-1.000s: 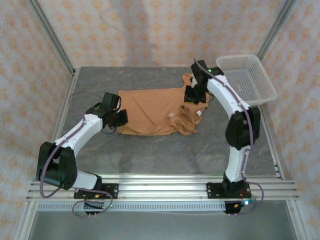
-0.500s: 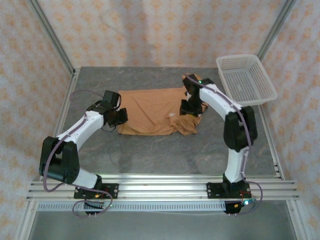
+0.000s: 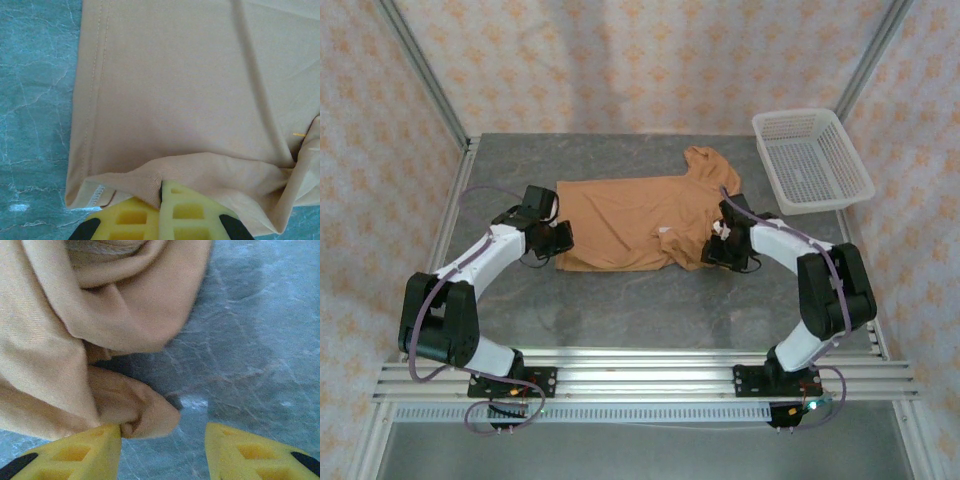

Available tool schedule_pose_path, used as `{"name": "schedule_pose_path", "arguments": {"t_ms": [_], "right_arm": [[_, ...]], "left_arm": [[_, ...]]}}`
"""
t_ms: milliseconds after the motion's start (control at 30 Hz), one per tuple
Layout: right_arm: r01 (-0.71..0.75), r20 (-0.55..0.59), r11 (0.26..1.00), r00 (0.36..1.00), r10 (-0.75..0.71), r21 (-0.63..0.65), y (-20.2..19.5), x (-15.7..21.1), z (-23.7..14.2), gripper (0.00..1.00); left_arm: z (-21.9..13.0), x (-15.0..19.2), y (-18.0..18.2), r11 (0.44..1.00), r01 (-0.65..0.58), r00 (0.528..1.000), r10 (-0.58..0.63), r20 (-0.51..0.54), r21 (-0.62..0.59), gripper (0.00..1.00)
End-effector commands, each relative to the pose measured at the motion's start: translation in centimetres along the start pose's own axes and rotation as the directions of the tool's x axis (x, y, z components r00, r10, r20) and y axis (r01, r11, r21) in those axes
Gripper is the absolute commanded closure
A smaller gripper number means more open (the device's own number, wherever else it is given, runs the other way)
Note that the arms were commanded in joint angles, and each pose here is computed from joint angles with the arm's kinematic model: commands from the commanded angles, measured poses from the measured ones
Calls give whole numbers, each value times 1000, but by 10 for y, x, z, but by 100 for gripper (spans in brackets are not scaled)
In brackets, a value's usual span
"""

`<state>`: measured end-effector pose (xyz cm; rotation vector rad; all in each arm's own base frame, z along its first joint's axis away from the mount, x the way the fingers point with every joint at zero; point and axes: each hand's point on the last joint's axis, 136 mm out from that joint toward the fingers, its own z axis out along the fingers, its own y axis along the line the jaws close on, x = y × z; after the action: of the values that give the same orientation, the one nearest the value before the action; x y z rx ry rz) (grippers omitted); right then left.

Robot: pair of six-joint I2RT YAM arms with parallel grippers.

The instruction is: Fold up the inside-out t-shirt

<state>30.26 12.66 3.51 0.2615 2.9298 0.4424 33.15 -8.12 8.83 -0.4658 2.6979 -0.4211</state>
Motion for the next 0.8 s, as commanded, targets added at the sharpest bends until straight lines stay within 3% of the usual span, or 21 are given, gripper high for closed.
{"name": "schedule_pose_path", "arguments": {"t_ms": [0, 233, 467, 533, 600, 767], "right_arm": [[21, 36, 997, 999, -19, -81, 16, -12, 8, 52], [-32, -1, 994, 999, 32, -100, 14, -5, 25, 58], [-91, 18, 991, 995, 93, -99, 18, -9, 5, 92], [-112, 62, 989, 991, 119, -97, 24, -19, -22, 99], [-111, 145, 987, 981, 127, -114, 35, -39, -61, 100], [-81, 424, 971, 889, 172, -225, 67, -104, -197, 100]], "left_arm": [[-2, -2, 2, 1000, -9, 1000, 9, 9, 4, 100], [-5, -2, 2, 1000, -10, 1000, 10, 10, 1, 100], [-11, -4, 3, 1000, -10, 1000, 10, 19, -1, 100], [-18, -9, 1, 1000, -4, 999, 4, 35, 4, 100], [-30, -24, -3, 1000, 4, 998, -5, 65, 17, 100], [-103, -90, -30, 996, 23, 970, -43, 240, 86, 100]]}}
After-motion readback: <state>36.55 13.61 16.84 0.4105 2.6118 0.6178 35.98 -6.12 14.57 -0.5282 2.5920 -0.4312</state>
